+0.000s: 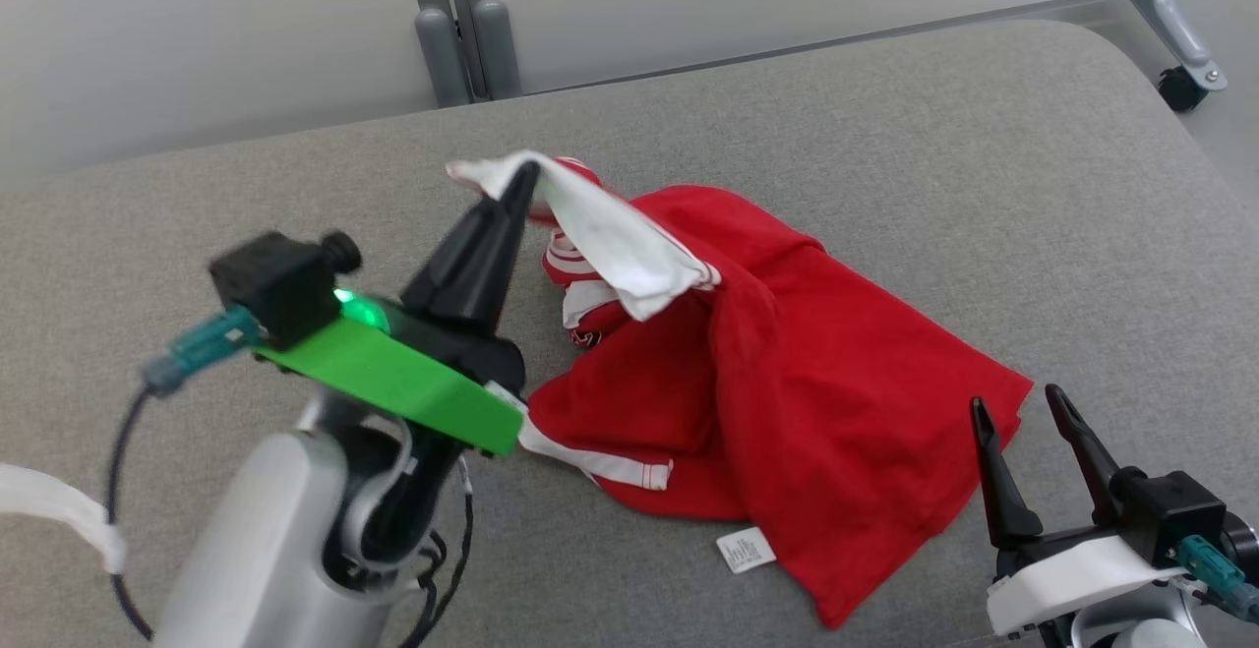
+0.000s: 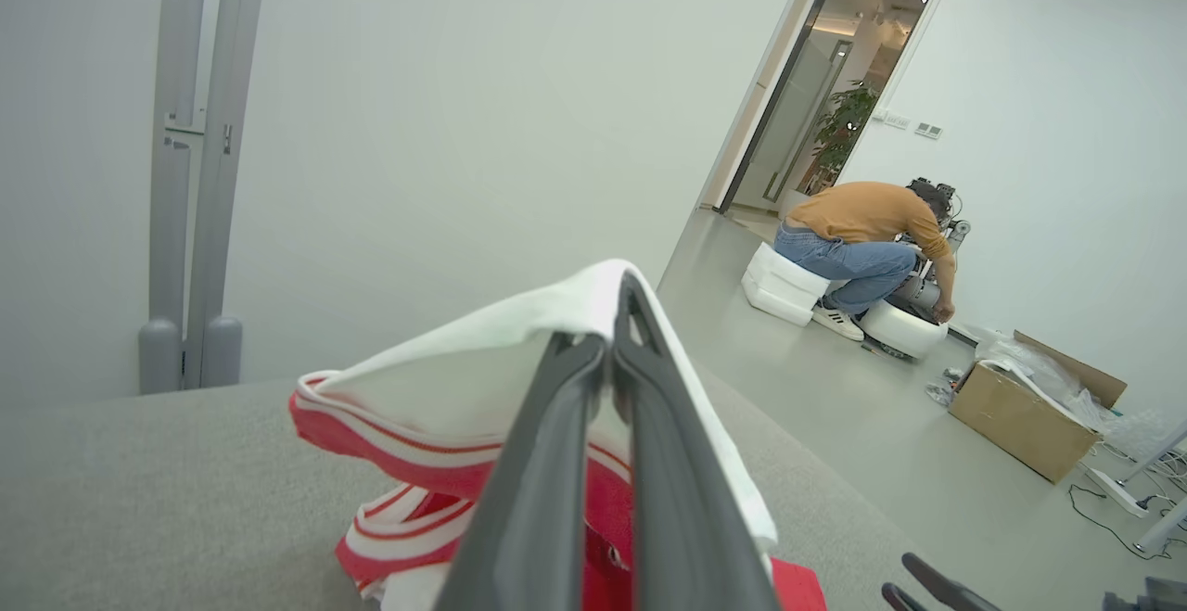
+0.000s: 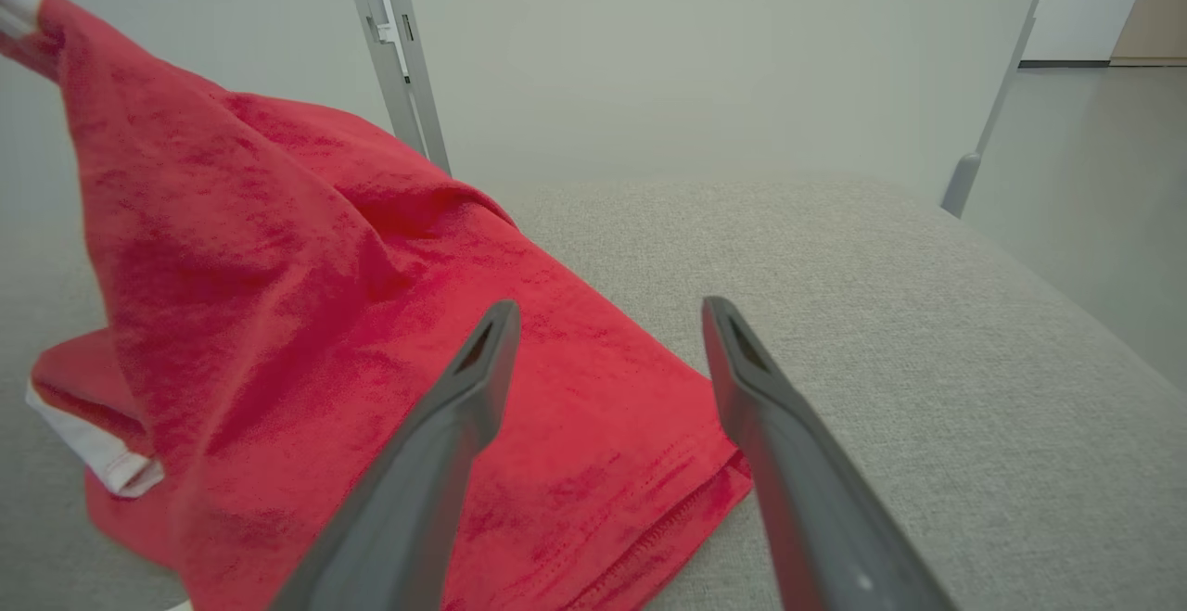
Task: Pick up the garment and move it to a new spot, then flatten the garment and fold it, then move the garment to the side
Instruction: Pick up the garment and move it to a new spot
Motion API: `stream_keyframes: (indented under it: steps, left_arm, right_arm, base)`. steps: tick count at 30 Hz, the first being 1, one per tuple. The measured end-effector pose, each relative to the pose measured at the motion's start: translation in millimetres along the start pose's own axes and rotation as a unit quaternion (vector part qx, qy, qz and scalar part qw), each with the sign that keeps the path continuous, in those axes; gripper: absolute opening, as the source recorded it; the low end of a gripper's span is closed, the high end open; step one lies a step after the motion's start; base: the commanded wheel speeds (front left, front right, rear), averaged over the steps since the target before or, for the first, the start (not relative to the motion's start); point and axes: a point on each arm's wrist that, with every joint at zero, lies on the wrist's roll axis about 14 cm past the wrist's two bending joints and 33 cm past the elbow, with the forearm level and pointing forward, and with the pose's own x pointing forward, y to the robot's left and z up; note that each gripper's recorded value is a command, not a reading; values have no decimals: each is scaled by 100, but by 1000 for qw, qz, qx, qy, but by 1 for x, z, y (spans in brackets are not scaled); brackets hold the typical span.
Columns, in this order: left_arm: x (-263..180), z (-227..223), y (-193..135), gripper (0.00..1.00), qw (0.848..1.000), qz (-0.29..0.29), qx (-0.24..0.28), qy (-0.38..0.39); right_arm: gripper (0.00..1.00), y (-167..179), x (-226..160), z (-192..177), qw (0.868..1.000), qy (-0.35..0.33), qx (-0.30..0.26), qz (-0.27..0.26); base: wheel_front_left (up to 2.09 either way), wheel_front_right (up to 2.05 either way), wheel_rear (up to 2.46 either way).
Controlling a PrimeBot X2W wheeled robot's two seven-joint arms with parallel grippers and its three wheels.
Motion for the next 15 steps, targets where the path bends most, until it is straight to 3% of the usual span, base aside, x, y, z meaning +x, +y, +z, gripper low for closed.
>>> stream_keyframes:
  steps: [4, 7, 12, 15]
  left_arm:
    - [7, 85, -30, 0, 996, -42, 31, -75]
    - [3, 150, -29, 0, 988, -32, 76, -131]
    - [-14, 239, -4, 0, 970, 27, 139, -196]
    - [-36, 284, 43, 0, 948, 127, 216, -199]
  right_arm:
    - [100, 4, -1, 4, 1000, -7, 7, 2]
    - [100, 6, -3, 6, 1000, -11, 10, 2]
    - [100, 4, -8, 4, 1000, -10, 18, -7]
    - [100, 5, -6, 1, 1000, -7, 21, -7]
  base:
    - [0, 0, 0]
    - [0, 0, 0]
    - [0, 0, 0]
    - [0, 0, 0]
